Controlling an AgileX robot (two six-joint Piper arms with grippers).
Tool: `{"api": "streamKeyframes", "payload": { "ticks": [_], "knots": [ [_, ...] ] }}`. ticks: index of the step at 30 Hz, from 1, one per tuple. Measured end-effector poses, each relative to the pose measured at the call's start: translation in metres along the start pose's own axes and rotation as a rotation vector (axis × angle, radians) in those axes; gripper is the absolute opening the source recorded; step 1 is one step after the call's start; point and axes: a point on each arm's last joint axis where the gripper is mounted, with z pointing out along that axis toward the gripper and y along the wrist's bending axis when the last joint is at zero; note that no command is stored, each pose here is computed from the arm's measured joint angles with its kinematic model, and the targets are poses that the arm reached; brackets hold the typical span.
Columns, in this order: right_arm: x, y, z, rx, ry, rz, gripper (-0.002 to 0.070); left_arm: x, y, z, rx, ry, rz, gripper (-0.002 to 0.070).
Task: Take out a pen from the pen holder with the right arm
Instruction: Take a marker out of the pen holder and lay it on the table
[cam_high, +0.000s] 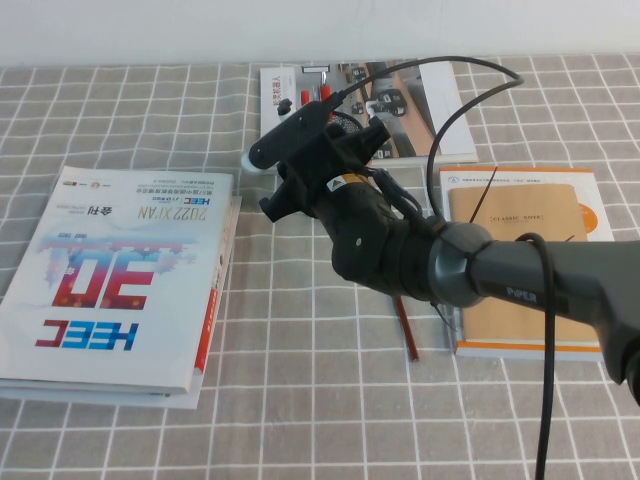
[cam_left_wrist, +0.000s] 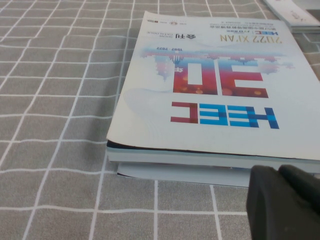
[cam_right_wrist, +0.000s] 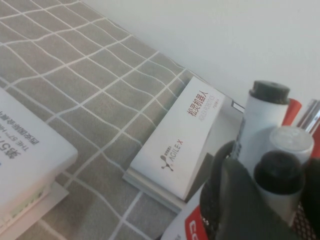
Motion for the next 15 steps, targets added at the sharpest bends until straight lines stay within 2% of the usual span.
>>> {"api": "streamKeyframes", "payload": {
  "ticks": [5,11,15],
  "knots": [
    [0.0003,-0.0001,0.0,0.001,0.003,0.005,0.0197,0.0,0.0,0.0,0.0,0.0,0.0,-0.0005],
    [-0.0004,-0.0016,0.0004,0.009,0.0,0.004,0.0127,0.0,0.0,0.0,0.0,0.0,0.0,-0.0005],
    [-0.0012,-0.002,0.0006,0.012,-0.003,0.001,0.0122,0.0,0.0,0.0,0.0,0.0,0.0,-0.0005]
  ]
}}
